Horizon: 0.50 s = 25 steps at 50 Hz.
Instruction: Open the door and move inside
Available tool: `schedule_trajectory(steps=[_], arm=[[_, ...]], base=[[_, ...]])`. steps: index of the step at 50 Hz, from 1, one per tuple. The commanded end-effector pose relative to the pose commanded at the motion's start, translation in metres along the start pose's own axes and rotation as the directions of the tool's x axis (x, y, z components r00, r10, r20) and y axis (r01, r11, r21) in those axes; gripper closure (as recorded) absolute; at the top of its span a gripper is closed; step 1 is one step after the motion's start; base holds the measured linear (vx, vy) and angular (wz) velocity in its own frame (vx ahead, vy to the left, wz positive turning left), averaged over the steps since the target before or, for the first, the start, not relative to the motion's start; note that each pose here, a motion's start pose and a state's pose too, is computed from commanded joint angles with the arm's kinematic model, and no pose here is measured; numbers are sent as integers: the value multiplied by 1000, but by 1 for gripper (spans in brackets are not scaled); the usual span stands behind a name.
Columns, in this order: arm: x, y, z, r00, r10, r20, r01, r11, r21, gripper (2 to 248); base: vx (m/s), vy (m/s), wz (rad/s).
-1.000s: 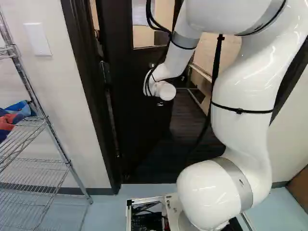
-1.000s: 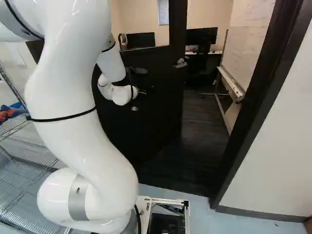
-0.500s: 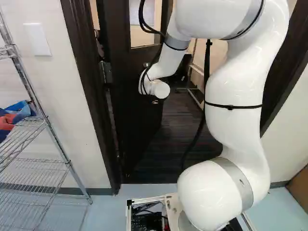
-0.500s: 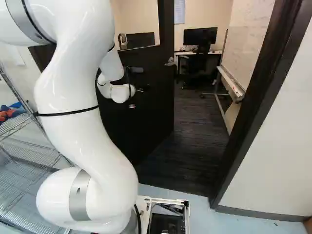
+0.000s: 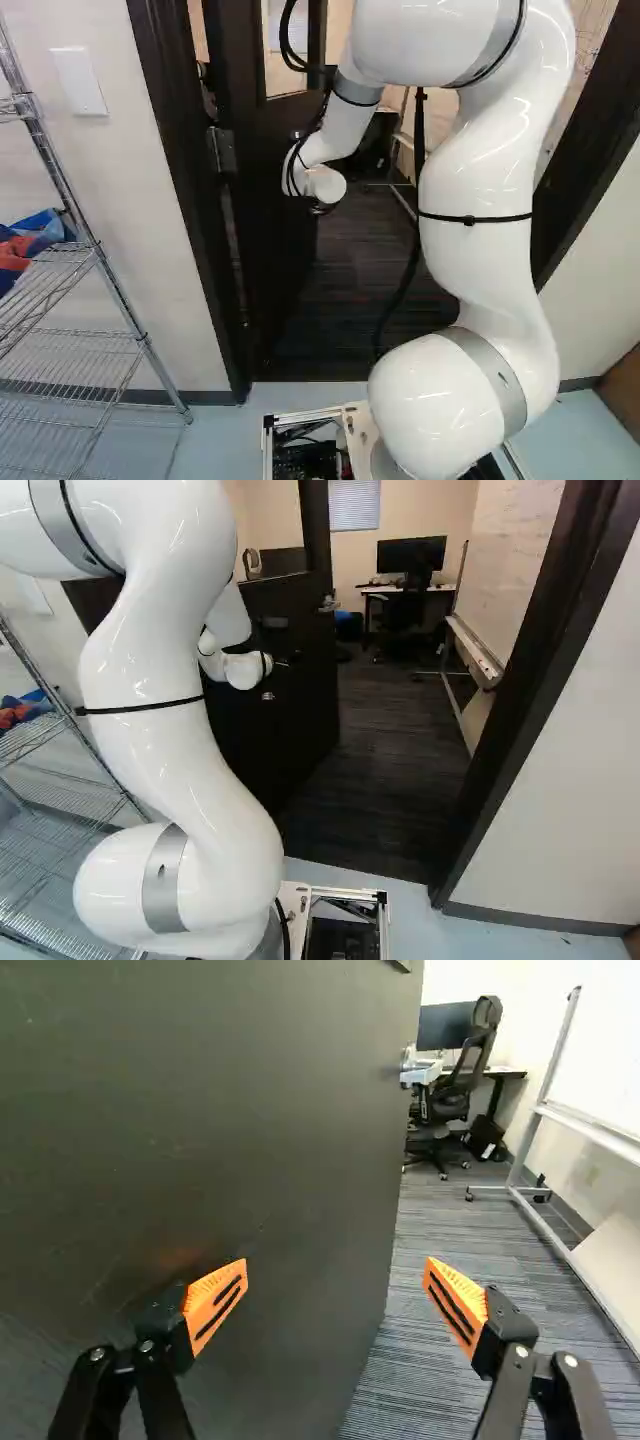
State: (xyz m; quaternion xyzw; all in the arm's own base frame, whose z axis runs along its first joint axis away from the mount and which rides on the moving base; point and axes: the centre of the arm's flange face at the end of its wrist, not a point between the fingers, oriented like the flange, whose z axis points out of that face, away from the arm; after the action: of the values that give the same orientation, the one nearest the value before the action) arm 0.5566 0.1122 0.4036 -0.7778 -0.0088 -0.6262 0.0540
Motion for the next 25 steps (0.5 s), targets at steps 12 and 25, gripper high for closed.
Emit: schedule_trajectory(steps=[12, 25], arm=[[0, -9, 7, 1000, -17, -4, 17, 999, 29, 3], [0, -19, 16, 999, -37, -10, 37, 997, 62, 3]], base=[[0, 0, 0], [0, 0, 0]])
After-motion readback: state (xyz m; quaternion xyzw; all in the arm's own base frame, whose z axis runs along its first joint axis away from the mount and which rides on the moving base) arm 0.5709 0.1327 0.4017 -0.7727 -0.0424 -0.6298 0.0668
